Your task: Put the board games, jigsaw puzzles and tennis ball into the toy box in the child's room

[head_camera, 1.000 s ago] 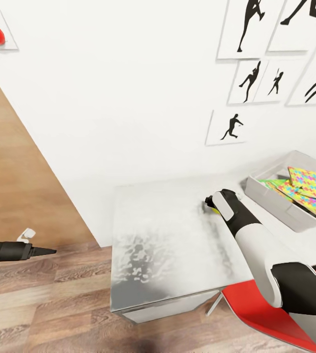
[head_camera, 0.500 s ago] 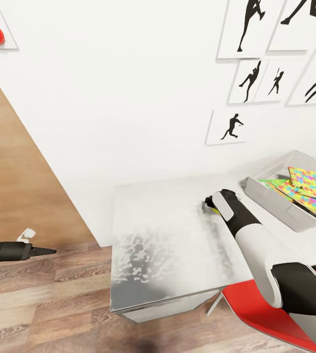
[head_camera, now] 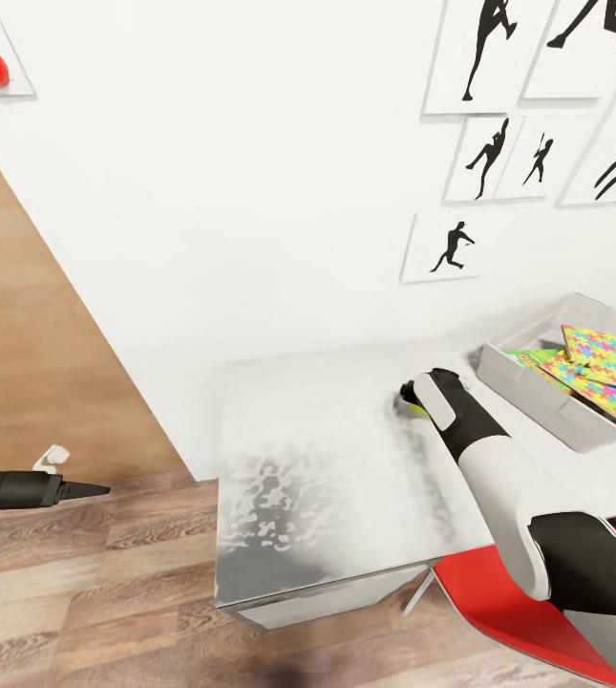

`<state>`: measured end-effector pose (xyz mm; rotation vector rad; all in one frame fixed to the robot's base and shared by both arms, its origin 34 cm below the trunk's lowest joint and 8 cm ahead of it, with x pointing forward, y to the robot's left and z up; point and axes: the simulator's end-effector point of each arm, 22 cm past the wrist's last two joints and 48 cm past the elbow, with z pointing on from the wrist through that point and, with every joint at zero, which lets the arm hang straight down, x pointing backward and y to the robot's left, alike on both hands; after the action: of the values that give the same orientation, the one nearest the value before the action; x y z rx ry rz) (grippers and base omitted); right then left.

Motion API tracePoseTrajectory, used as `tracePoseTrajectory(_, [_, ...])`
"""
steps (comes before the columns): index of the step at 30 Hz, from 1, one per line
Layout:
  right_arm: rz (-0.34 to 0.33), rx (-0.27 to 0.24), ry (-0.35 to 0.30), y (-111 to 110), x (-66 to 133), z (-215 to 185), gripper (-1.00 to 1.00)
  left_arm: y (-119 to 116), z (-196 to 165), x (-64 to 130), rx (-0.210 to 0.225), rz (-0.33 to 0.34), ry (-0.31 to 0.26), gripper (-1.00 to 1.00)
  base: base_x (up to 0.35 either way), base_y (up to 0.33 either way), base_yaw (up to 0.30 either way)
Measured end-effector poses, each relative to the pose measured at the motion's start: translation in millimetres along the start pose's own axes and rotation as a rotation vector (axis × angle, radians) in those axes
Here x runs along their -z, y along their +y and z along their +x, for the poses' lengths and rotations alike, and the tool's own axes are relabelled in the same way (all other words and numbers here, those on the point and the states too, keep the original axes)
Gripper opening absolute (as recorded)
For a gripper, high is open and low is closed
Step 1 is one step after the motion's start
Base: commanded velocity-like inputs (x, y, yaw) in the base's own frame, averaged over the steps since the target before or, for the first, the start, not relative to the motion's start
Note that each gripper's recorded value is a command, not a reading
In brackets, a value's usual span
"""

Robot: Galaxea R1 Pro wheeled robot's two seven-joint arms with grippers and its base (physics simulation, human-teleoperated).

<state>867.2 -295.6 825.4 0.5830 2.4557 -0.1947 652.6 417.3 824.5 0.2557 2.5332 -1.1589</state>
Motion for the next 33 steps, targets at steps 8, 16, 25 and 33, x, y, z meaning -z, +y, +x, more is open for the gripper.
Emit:
tracePoseTrajectory(8, [0.000, 0.003, 0.000, 0.2, 0.0, 0.1, -1.00, 0.0, 0.0, 0.0, 0.000, 0.000, 0.000, 1.00, 0.000, 0.000, 0.000])
tracePoseTrajectory(16, [-0.001, 0.004, -0.003, 0.6, 0.4, -0.8, -1.00, 0.1, -0.2, 0.0, -0.001, 0.000, 0.000, 1.00, -0.086, 0.000, 0.000])
tracePoseTrajectory(25, [-0.046, -0.011, -0.055, 12.4, 17.4, -24.7, -1.00, -4.2, -3.8, 3.5, -0.011, 0.001, -0.008, 1.00, -0.300, 0.000, 0.000])
tracePoseTrajectory(33, [-0.127, -0.014, -0.151, 34.3, 60.1, -67.8, -1.00, -8.8, -7.4, 7.5, -0.021, 0.001, -0.017, 1.00, -0.203, 0.000, 0.000])
